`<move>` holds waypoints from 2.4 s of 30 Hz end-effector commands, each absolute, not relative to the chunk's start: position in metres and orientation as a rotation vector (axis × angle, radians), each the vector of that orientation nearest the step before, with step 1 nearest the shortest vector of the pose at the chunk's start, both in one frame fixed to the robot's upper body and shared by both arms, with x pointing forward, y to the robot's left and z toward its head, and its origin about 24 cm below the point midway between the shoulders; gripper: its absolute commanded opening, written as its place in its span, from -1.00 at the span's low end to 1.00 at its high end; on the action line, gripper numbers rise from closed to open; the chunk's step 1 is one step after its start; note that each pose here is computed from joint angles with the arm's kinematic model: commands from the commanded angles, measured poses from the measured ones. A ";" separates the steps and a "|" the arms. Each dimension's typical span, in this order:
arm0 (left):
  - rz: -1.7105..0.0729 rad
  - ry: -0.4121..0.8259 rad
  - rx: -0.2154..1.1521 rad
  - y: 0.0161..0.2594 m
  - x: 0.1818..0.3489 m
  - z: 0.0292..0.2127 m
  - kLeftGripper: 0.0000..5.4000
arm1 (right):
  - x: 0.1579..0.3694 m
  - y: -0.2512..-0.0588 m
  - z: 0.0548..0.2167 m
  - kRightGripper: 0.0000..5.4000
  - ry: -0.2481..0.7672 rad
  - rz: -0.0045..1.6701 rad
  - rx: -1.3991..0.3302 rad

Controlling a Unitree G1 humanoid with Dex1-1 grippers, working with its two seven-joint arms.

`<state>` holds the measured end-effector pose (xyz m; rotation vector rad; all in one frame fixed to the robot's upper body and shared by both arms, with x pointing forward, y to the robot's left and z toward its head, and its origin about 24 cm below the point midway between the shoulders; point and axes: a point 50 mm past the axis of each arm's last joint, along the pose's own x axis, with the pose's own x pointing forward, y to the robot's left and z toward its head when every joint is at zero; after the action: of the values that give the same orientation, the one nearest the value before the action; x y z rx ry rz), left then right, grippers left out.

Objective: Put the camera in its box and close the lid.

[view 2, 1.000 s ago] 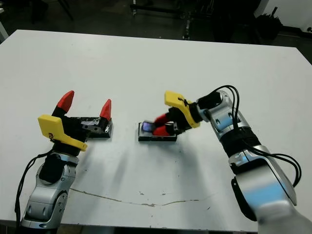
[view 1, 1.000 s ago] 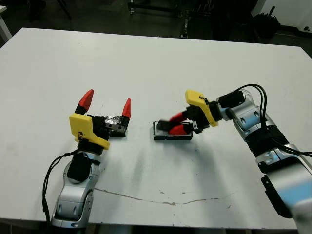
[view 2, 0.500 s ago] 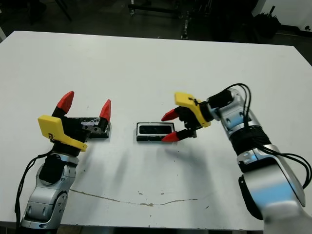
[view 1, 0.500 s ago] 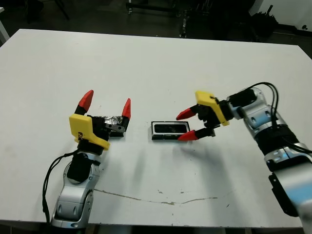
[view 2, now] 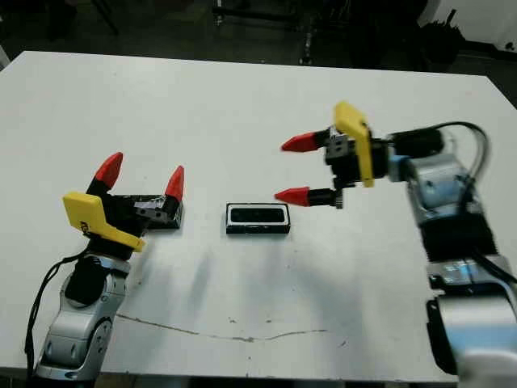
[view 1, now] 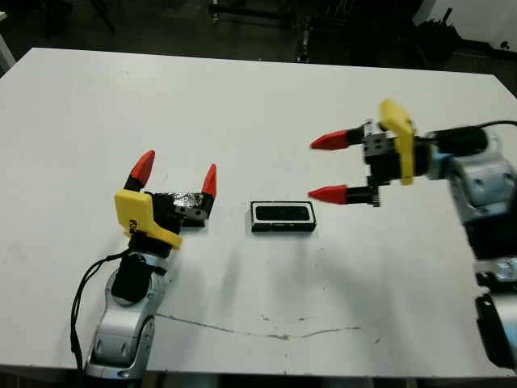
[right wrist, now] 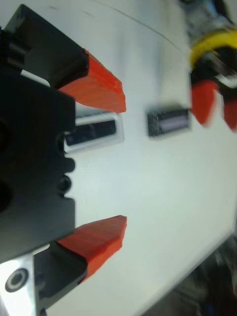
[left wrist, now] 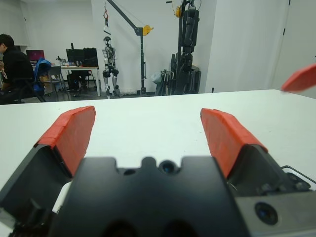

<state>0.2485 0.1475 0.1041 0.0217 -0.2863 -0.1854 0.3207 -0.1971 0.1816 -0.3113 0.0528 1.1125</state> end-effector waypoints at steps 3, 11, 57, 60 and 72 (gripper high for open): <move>-0.207 -0.305 0.086 0.160 0.255 0.111 1.00 | 0.288 -0.219 0.152 0.83 -0.054 0.748 -0.179; -0.402 -0.312 0.377 0.195 0.274 0.159 1.00 | 0.227 -0.224 0.113 0.38 -0.095 0.407 -0.058; -1.409 0.383 0.646 0.235 0.338 0.137 1.00 | 0.208 -0.234 0.089 -0.99 -0.136 0.225 0.005; -1.416 0.411 0.655 0.234 0.338 0.137 1.00 | 0.207 -0.234 0.088 -0.99 -0.133 0.223 0.009; -1.389 0.516 0.763 0.232 0.340 0.132 1.00 | 0.206 -0.234 0.088 -0.99 -0.121 0.227 0.021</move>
<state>0.3403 0.2297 0.1343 0.7590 0.4841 -1.3991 0.2076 -0.2316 0.0889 0.0283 -0.1418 0.2317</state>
